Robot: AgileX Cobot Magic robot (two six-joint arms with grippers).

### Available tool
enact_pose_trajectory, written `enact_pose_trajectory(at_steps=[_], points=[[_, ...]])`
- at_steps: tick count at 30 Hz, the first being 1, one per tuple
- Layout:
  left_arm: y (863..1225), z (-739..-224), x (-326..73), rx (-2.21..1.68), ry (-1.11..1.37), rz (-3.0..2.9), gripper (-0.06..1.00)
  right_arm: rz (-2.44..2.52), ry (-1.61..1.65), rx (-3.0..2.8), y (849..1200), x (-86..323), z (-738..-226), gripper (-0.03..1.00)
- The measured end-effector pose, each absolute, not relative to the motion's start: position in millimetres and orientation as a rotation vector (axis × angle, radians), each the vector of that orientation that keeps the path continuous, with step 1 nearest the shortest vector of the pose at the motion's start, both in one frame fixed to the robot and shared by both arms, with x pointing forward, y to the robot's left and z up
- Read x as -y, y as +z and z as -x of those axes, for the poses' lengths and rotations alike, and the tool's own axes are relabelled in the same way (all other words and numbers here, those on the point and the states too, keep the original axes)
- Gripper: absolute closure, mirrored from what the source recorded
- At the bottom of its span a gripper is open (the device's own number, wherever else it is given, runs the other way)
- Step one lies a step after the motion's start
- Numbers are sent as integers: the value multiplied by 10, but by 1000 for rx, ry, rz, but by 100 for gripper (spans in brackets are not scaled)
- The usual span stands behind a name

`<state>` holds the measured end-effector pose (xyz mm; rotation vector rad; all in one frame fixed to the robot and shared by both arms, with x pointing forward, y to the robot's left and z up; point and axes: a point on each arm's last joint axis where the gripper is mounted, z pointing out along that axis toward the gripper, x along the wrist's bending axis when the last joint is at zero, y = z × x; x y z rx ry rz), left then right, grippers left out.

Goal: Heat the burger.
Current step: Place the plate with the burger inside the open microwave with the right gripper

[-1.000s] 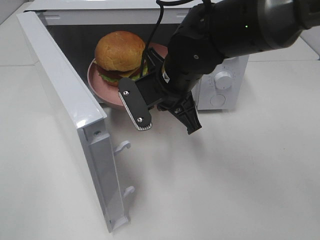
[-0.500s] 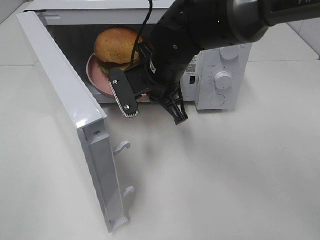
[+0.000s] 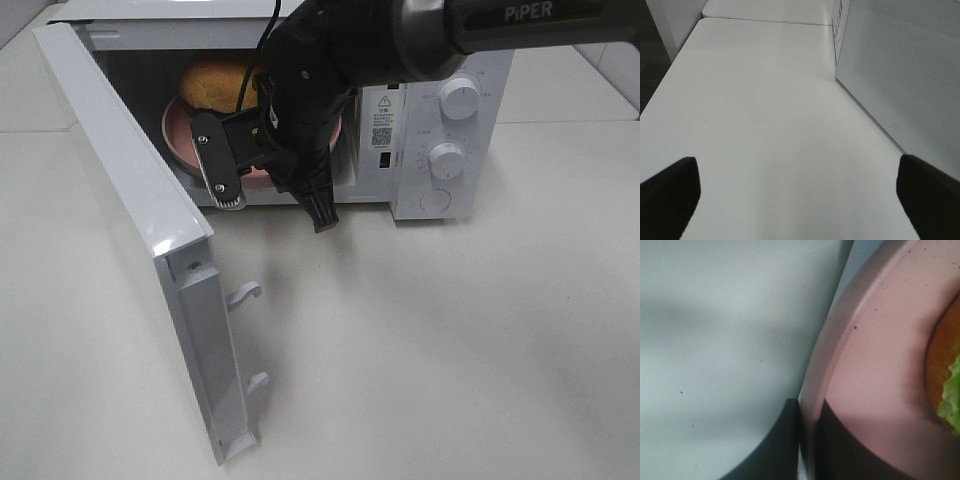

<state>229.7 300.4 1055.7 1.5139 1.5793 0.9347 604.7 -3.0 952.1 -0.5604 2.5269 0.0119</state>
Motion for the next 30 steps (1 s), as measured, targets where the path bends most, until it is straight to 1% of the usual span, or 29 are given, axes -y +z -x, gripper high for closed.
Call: enact_pose_trajectory(at_steps=[8, 23, 30], points=[[10557, -2297, -3004, -1579, 935, -1514, -4, 540, 19, -2538, 9499, -5, -6101, 91], [10557, -2297, -3004, -1579, 935, -1514, -4, 442, 58, -2538, 9403, -65, -6444, 91], [10557, -2297, -3004, -1579, 935, -1514, -4, 415, 59, -2551, 9380, -53, -6512, 91]])
